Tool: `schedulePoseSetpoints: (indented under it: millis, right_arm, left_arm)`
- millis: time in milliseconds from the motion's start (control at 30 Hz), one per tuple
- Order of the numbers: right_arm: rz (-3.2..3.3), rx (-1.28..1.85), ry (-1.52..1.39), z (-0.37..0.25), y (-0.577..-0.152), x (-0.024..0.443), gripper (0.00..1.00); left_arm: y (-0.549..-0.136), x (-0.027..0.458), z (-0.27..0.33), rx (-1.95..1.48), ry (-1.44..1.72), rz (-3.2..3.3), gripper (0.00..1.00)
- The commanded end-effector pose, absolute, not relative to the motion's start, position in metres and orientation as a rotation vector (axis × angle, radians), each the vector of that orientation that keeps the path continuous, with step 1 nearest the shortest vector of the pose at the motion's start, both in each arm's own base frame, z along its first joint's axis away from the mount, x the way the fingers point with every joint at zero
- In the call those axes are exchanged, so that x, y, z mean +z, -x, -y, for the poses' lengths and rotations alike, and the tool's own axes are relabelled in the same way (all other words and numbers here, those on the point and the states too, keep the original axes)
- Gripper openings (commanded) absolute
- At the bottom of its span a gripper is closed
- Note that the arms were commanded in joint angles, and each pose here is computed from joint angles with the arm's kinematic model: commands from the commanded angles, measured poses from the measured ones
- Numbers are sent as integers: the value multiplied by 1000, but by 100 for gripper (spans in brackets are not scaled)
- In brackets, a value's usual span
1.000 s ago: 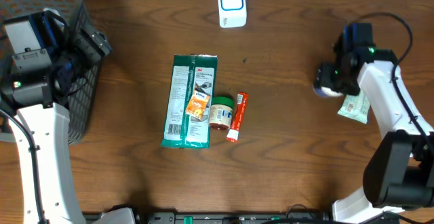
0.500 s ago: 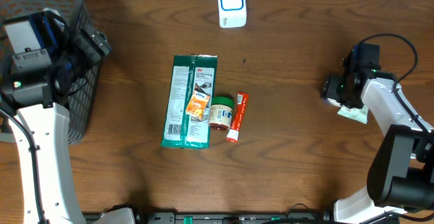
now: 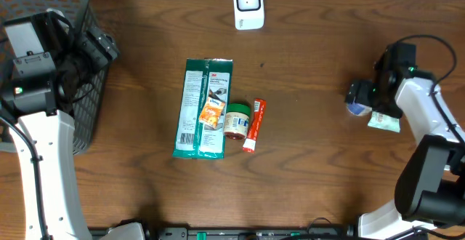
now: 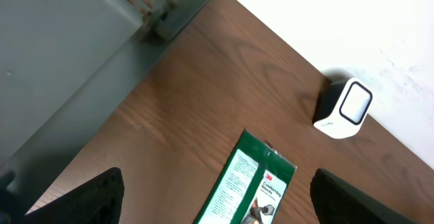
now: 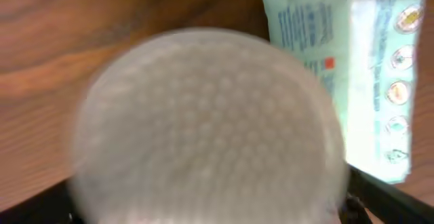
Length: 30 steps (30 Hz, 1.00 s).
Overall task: Scan the item barcode
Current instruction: 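Carry the swab tub right and set it beside the wipe pack, then move the right gripper left over the red stick packet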
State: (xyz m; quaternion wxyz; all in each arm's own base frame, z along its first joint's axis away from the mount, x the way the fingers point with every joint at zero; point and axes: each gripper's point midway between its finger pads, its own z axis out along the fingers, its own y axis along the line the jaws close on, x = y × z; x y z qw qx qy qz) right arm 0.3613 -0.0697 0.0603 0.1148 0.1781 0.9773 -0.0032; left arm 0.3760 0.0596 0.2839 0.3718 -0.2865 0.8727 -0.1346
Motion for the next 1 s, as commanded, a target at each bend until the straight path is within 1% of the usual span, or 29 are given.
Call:
schedulePoseSetpoints:
  millis: [0, 167, 333, 500, 733, 933, 967]
  right_arm:
    - [-2826, 55, -502, 66, -377, 92, 99]
    - [-2862, 215, -456, 38, -376, 112, 99]
    - [-2851, 533, -153, -26, -379, 122, 99]
    - [-2850, 632, -10, -78, -376, 126, 99]
    - [-2866, 708, -106, -155, -368, 120, 99]
    - [-2952, 535, -331, -184, -340, 92, 99]
    - [-2956, 496, -363, -186, -336, 87, 94]
  left_arm:
    - [-376, 292, -63, -328, 736, -2214, 86]
    - [-376, 292, -63, -328, 736, -2214, 86]
    - [-376, 292, -63, -328, 736, -2214, 86]
    - [-376, 292, -63, -328, 736, -2214, 86]
    - [-376, 292, -63, -328, 736, -2214, 86]
    - [-376, 292, -63, -328, 736, -2214, 86]
    - [-376, 292, -63, -328, 736, -2214, 86]
